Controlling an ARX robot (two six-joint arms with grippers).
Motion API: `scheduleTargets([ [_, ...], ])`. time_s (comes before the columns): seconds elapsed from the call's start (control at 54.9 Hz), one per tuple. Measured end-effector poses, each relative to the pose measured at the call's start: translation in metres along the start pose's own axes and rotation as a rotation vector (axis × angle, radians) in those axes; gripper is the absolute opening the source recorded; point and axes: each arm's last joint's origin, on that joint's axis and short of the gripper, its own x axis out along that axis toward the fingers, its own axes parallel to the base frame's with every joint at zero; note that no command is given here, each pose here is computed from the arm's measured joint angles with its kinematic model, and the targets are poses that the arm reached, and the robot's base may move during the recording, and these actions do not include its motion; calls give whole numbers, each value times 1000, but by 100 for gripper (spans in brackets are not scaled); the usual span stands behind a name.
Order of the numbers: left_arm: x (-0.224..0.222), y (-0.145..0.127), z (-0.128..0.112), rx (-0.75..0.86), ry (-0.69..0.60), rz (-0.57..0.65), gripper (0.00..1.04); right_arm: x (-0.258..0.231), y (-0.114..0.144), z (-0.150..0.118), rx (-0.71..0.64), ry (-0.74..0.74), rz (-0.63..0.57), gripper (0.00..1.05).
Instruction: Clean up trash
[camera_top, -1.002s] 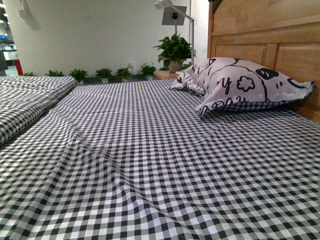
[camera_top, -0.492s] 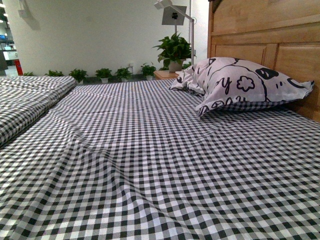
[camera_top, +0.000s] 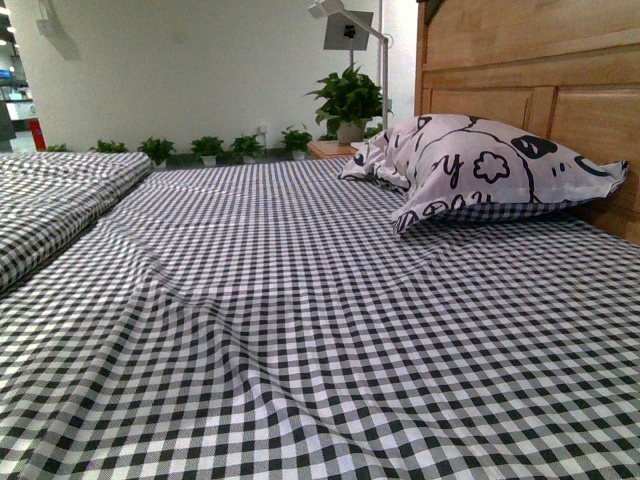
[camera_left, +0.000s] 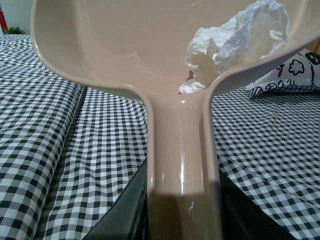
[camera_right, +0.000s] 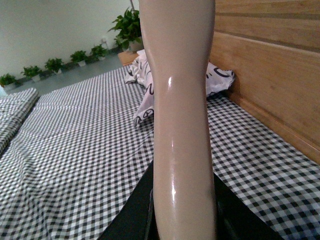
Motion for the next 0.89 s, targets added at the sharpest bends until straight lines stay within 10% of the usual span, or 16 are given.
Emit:
scheduleTargets([
  [0.893, 0, 0, 0, -3, 0, 0, 28, 0, 0, 0, -6, 0, 0, 19],
])
